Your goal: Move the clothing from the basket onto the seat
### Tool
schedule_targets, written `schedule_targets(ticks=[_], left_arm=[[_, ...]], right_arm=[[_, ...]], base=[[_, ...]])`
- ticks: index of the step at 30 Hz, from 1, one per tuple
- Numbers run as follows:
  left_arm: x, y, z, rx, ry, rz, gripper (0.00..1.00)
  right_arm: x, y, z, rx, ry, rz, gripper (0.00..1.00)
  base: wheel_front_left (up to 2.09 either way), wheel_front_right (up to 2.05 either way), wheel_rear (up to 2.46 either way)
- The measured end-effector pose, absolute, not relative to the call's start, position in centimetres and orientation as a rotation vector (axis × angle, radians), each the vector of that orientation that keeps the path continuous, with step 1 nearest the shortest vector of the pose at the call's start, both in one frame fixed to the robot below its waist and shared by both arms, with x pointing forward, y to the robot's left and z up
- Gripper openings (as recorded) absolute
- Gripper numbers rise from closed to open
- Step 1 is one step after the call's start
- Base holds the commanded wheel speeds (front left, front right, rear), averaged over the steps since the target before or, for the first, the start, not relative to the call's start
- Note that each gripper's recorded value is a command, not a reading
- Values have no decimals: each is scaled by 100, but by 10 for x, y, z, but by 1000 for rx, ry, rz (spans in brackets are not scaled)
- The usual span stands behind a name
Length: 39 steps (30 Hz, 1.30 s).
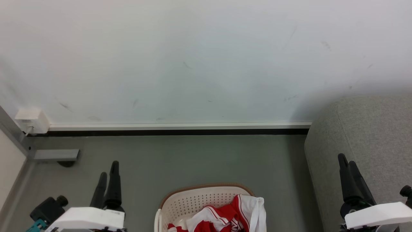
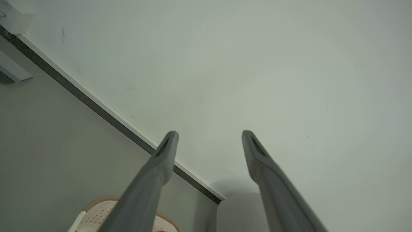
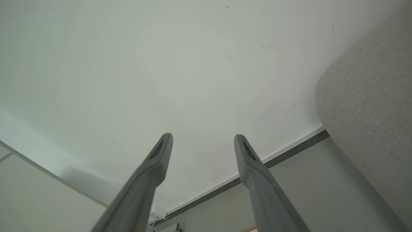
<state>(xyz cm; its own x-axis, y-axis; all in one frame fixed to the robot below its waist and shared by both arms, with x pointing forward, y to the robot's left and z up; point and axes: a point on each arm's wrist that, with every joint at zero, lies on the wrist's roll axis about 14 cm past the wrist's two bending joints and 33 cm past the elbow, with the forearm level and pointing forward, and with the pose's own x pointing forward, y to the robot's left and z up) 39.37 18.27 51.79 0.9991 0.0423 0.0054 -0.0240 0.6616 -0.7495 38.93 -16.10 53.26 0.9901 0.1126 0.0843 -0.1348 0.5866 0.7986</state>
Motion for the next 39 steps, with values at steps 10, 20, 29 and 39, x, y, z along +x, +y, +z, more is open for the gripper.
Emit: schedule_targets(ticks=[10, 20, 29, 39], left_arm=[[392, 178, 506, -621, 17, 64, 100], [392, 180, 504, -488, 12, 81, 100], [395, 177, 509, -383, -13, 70, 100], [395, 174, 515, -293, -42, 64, 100]], right_arm=[[389, -160, 526, 692, -25, 150, 100], [388, -152, 520, 555, -12, 178, 100], [388, -147, 525, 463, -38, 205, 100], [388, -146, 529, 376, -63, 218, 100]], base=[[0, 0, 0], [0, 0, 0], [0, 0, 0], [0, 0, 0]])
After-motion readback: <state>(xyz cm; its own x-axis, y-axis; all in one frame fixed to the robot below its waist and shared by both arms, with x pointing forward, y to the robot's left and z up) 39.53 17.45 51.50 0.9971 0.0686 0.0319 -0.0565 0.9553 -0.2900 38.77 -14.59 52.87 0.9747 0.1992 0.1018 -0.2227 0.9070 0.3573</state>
